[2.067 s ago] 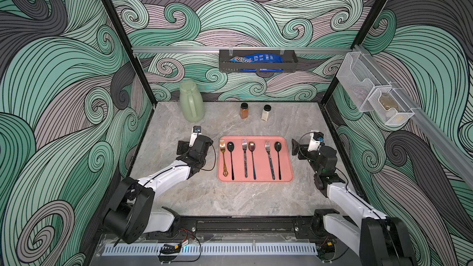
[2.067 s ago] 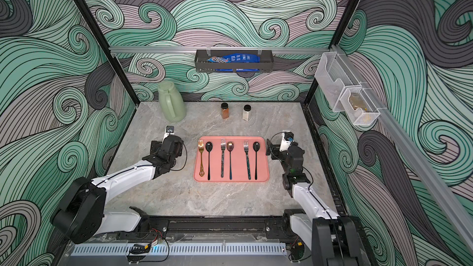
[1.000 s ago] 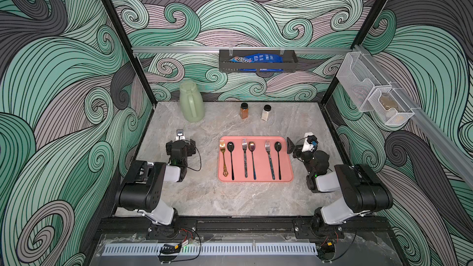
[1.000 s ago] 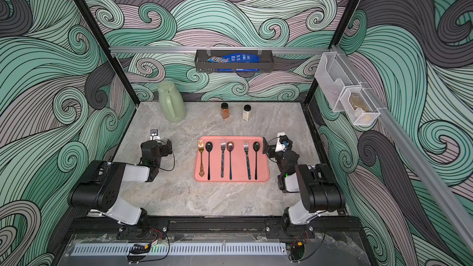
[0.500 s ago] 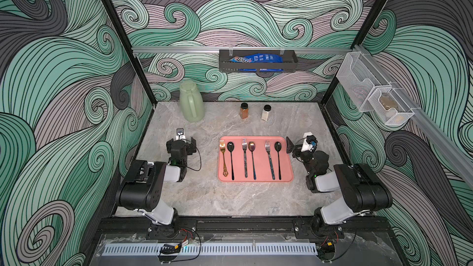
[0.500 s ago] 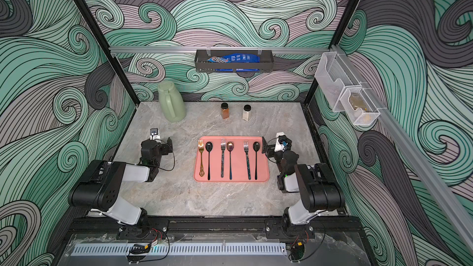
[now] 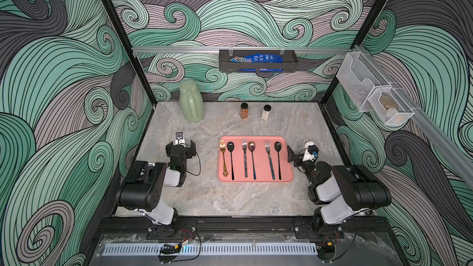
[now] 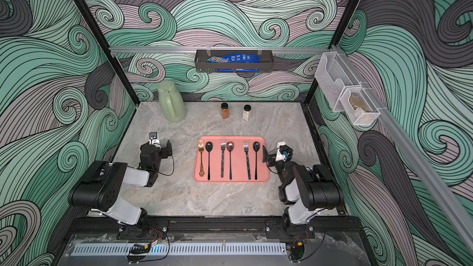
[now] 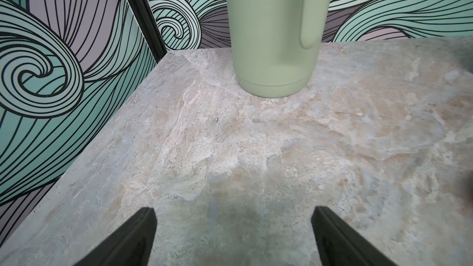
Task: Set the spoon and fork side by side
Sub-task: Reset both arms
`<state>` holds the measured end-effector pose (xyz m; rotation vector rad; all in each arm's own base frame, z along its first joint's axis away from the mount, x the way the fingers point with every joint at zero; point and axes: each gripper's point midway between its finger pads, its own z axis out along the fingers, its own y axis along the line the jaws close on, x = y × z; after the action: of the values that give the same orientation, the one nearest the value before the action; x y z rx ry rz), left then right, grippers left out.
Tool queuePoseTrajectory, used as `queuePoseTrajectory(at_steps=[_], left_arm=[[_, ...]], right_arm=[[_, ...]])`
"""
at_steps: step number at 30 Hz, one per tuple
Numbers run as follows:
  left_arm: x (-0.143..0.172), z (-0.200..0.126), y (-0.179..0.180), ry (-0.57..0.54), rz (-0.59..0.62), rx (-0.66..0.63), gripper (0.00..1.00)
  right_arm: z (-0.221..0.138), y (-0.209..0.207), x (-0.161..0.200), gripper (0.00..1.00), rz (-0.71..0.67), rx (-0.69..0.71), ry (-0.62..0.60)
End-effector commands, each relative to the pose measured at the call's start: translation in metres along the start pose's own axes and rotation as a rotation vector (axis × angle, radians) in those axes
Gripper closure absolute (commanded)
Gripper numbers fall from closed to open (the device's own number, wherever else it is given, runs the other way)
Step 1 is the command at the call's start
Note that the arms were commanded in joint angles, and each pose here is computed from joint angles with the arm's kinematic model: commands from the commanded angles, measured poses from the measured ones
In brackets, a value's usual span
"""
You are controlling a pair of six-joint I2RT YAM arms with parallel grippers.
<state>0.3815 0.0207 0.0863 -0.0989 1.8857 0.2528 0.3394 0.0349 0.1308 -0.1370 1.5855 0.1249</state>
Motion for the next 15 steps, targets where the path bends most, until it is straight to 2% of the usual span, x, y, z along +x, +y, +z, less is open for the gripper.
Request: queuePoseTrajectory(at_steps=[1,15], left_arm=[[-0.012,0.002,0.000,-0.045,-0.014,0.006,0.01],[-0.011,0.013,-0.004,0.014,0.005,0.010,0.01]], right_arm=[[0.009,-0.001,-0.025,0.01,-0.008,-0.009,-0.087],[0.033,-0.009,-0.012,0.01,0.007,0.038,0.012]])
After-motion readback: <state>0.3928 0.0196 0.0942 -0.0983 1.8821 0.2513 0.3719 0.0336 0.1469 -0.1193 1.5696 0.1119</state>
